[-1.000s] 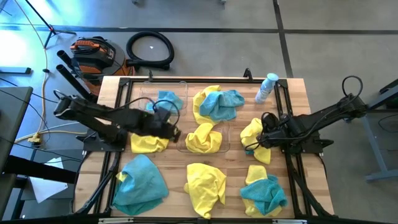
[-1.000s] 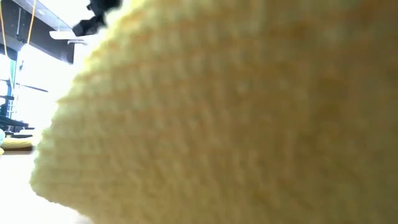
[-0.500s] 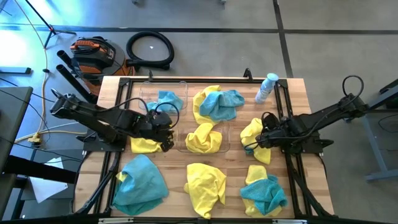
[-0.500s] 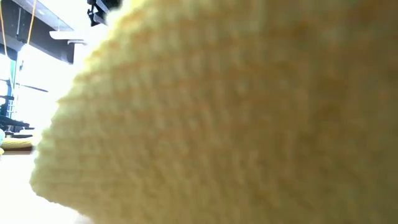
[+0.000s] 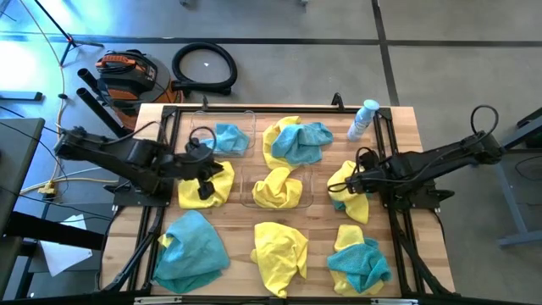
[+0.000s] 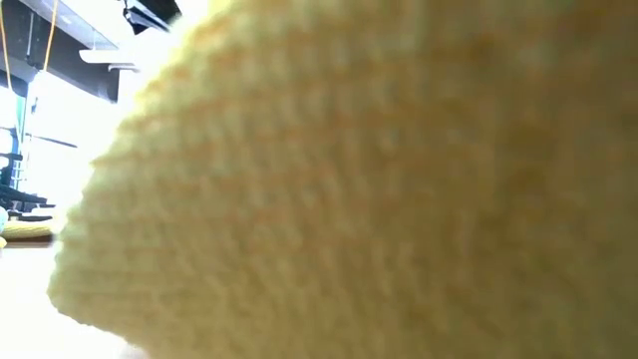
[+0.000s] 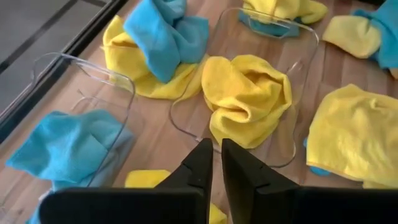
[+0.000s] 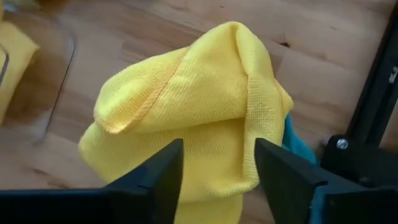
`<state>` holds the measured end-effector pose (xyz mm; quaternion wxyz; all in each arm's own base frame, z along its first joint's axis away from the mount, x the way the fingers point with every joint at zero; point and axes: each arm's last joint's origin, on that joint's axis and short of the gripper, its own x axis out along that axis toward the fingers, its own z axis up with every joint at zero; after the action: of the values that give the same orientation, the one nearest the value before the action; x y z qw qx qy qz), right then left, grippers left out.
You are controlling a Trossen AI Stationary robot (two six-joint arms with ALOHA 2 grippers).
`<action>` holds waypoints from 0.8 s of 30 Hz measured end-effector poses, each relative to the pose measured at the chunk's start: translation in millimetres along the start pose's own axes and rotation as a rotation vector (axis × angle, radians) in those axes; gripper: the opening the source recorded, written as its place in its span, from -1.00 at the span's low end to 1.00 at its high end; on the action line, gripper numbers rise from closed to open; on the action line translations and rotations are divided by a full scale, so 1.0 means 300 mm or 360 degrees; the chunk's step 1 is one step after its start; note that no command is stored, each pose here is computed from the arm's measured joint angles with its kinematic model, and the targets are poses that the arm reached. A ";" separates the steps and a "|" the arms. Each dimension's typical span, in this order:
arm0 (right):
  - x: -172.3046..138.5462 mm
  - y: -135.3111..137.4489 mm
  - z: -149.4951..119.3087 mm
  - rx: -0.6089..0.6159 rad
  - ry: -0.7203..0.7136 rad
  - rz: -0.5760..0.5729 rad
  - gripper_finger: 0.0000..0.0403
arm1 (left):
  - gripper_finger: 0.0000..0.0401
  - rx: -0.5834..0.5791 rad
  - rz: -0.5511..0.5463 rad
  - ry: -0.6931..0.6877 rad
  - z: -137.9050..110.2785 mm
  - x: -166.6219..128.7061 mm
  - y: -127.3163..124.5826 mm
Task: Sort microfiber towel by color & place in baskets
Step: Put the yellow towel into the bottom transparent bin
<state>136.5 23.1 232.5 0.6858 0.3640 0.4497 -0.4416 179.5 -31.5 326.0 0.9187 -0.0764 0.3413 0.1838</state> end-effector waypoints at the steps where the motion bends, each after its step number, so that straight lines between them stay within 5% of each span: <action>1: 0.004 0.004 -0.001 0.0035 0.0004 -0.0012 0.02 | -0.91 -0.0005 -0.0004 -0.0010 -0.010 -0.007 0.009; 17: 0.175 0.172 -0.053 0.0029 0.0111 -0.0175 0.12 | -1.00 -0.0055 -0.0163 -0.0149 -0.165 -0.005 0.080; 20: 0.197 0.185 -0.062 0.0032 0.0158 -0.0203 -0.05 | -1.00 -0.0056 -0.0192 -0.0147 -0.169 -0.012 0.084; 24: 0.201 0.187 -0.064 0.0049 0.0166 -0.0204 -0.54 | -1.00 -0.0008 -0.0200 -0.0169 -0.169 -0.021 0.089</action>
<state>195.7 43.0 175.3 0.6260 0.3674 0.5005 -0.4719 134.3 -22.1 291.4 0.9450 -0.0902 0.2860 0.1306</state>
